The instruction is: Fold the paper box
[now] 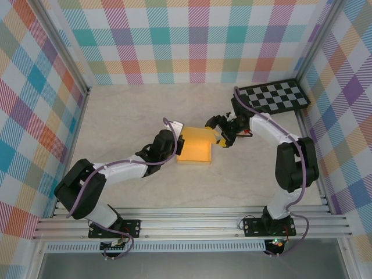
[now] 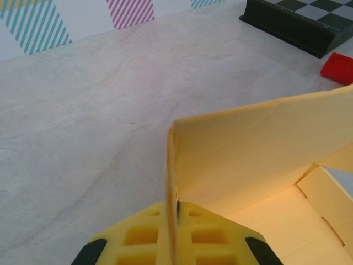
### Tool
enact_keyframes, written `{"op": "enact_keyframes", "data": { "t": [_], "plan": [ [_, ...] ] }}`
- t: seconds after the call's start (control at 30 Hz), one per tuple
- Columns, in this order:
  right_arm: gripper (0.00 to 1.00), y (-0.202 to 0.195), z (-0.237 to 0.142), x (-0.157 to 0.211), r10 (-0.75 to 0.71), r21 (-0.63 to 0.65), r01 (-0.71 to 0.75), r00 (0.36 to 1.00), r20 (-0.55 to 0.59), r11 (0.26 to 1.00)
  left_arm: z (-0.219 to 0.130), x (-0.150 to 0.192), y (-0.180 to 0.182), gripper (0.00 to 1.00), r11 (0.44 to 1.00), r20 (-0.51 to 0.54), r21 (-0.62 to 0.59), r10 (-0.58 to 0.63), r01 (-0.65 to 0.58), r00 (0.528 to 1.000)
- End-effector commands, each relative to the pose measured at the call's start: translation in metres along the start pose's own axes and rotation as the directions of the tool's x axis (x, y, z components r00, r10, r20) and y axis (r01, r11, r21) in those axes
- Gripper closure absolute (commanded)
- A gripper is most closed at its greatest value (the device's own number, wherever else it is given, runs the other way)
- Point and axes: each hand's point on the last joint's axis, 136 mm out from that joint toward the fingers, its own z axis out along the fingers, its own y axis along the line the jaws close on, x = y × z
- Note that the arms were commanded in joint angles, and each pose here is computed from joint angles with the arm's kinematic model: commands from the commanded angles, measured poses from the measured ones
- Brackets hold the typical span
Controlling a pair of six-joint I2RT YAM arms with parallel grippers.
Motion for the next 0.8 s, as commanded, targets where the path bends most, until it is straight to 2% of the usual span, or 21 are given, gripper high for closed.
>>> {"op": "enact_keyframes", "data": {
  "t": [0.0, 0.37, 0.53, 0.63, 0.77],
  "plan": [
    [0.17, 0.018, 0.01, 0.012, -0.012, -0.058, 0.009, 0.998, -0.06, 0.998, -0.003, -0.007, -0.014, 1.0, 0.998, 0.039, 0.048, -0.029, 0.027, 0.999],
    [0.26, 0.025, 0.022, 0.014, -0.049, -0.048, 0.046, 0.996, -0.077, 0.998, -0.006, -0.007, -0.024, 1.0, 0.995, 0.041, 0.088, -0.048, 0.045, 0.998],
    [0.19, 0.02, 0.021, 0.03, -0.056, 0.003, 0.057, 0.994, -0.094, 0.998, -0.005, -0.003, -0.015, 1.0, 0.999, 0.036, 0.023, -0.048, 0.047, 0.998],
    [0.18, 0.014, 0.014, 0.035, -0.045, 0.022, 0.047, 0.995, -0.088, 0.999, -0.005, 0.0, -0.005, 1.0, 0.999, 0.032, -0.037, -0.03, 0.031, 0.999],
    [0.18, 0.013, 0.009, 0.041, -0.031, 0.019, 0.032, 0.995, -0.09, 0.999, -0.006, -0.001, -0.003, 1.0, 0.998, 0.04, -0.049, -0.033, 0.035, 0.999]
  ]
}}
